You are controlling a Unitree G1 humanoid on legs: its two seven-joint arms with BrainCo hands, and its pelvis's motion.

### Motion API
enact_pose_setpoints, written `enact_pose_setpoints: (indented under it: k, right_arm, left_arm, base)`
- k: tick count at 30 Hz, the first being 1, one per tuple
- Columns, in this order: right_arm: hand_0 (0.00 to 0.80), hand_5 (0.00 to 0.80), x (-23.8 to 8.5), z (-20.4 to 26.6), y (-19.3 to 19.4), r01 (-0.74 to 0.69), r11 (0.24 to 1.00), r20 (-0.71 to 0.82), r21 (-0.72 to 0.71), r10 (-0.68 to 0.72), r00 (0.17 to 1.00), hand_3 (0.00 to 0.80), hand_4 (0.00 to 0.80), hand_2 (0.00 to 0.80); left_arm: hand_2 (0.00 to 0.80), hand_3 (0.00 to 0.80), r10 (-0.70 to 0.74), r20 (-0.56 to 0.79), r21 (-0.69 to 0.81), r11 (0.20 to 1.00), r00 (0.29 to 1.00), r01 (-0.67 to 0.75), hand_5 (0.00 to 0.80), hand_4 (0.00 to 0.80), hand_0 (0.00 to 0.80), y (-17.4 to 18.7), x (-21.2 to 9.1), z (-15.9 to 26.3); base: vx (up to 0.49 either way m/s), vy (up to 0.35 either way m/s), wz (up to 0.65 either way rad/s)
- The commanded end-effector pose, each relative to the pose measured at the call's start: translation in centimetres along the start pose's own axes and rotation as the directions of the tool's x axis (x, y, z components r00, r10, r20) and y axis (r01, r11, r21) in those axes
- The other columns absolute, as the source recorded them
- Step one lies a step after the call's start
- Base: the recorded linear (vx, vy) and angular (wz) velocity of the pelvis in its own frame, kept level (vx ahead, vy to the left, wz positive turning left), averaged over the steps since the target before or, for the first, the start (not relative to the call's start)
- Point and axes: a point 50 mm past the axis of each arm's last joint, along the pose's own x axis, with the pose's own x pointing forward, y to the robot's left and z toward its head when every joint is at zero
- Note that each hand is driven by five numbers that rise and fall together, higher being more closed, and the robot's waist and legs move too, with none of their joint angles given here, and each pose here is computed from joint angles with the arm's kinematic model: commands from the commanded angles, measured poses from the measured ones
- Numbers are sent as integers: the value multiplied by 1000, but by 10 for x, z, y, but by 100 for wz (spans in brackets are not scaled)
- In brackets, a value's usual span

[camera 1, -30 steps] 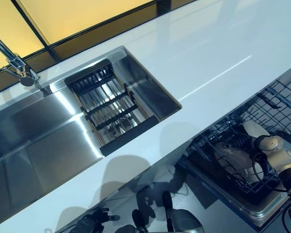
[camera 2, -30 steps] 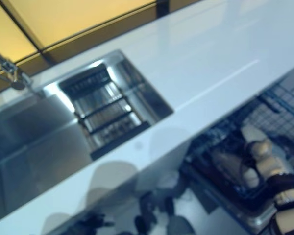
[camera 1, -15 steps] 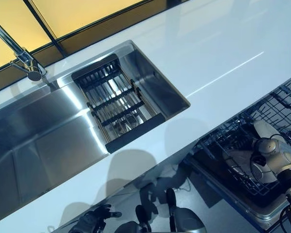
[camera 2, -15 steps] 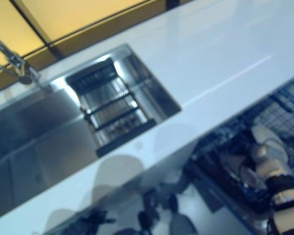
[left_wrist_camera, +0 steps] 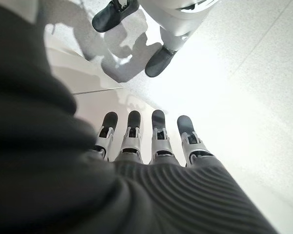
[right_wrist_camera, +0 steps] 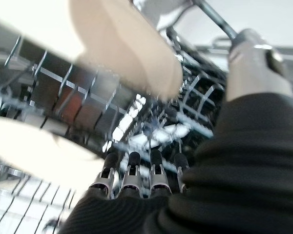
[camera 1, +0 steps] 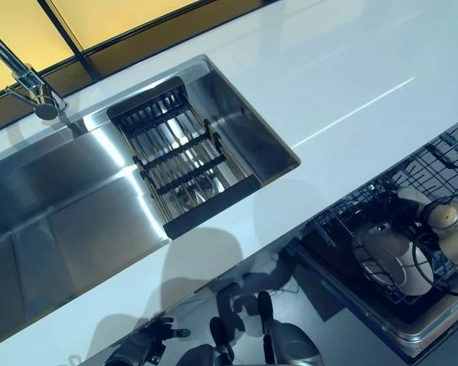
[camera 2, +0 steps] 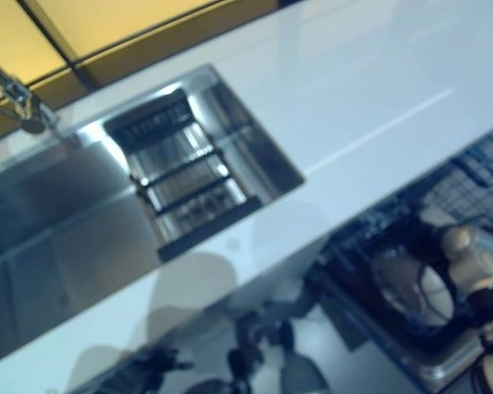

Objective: Take plates into dishwasher

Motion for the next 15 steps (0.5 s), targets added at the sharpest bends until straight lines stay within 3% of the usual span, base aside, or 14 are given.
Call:
enact_pose_setpoints:
  k: [1,15]
  right_arm:
    - [0,0,-16,0,-30,70,997,17,32,-70,997,0,0,0]
    - [0,0,-59,-17,-87,217,944,53,249,-237,970,0,0,0]
  left_arm:
    - [0,0,97,-10,18,995,995,-97,0,0,0,35,-5,1]
    - [0,0,123,-132,34,992,984,-120,0,0,0,39,-11,-40]
  base:
    - [31,10,-3]
    - [62,-10,-5]
